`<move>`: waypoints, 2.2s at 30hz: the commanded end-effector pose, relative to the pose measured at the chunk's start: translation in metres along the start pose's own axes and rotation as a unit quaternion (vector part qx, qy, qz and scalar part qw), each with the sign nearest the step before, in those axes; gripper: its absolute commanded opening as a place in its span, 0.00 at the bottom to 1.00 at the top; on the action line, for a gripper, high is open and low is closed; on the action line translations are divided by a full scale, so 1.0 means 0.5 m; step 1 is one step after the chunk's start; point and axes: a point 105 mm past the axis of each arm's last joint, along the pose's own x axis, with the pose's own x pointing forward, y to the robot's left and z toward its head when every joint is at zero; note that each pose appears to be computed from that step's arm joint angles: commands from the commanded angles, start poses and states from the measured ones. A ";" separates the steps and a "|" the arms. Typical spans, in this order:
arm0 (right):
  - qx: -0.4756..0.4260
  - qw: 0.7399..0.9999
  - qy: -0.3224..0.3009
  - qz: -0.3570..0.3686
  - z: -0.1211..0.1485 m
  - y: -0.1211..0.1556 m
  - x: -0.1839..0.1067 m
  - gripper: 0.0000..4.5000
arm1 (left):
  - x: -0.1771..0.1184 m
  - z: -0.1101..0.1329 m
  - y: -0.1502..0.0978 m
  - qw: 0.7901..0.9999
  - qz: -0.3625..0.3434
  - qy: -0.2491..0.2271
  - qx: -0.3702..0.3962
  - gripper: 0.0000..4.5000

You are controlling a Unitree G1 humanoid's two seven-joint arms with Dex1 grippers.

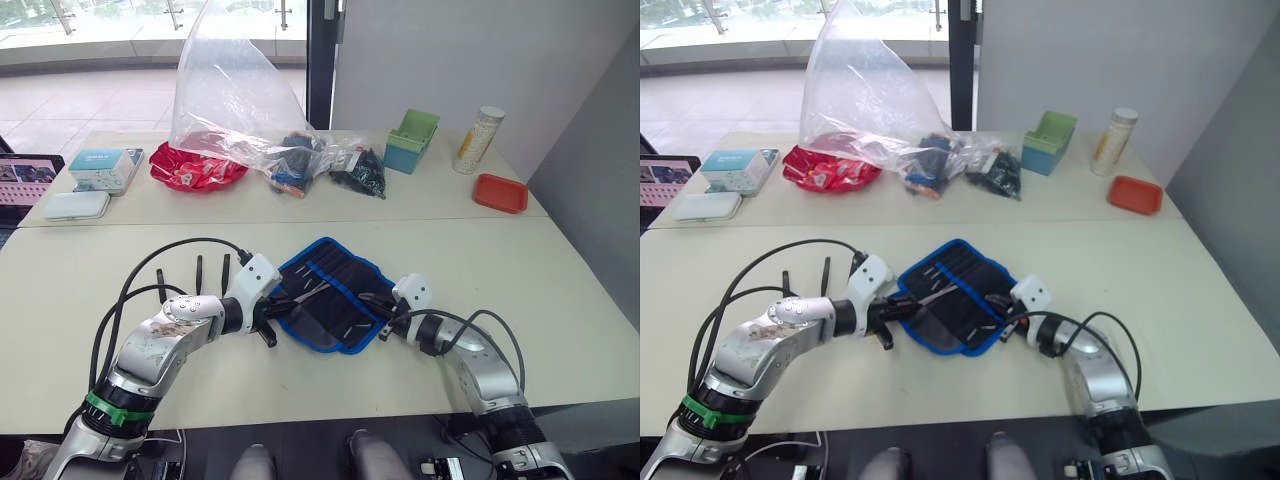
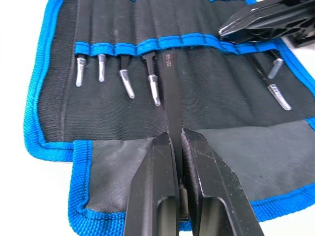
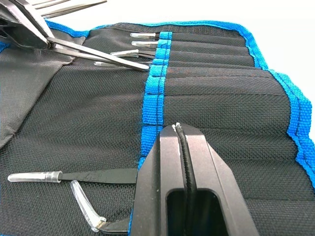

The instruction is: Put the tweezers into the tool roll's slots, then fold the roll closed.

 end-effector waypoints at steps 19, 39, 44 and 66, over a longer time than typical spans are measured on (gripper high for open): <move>0.053 0.993 0.105 0.010 -0.115 0.031 -0.021 0.00 | 0.034 0.017 -0.040 1.000 -0.004 -0.008 -0.008 0.00; 0.050 0.993 0.107 -0.007 -0.118 0.021 -0.021 0.00 | 0.144 0.051 -0.040 0.998 -0.029 -0.041 -0.023 0.00; 0.054 0.993 0.102 -0.014 -0.113 0.017 -0.020 0.00 | 0.189 0.057 -0.037 0.998 -0.037 -0.052 0.011 0.00; 0.049 0.994 0.100 -0.008 -0.107 0.008 -0.008 0.00 | 0.117 0.111 0.028 0.995 0.025 -0.091 0.021 0.52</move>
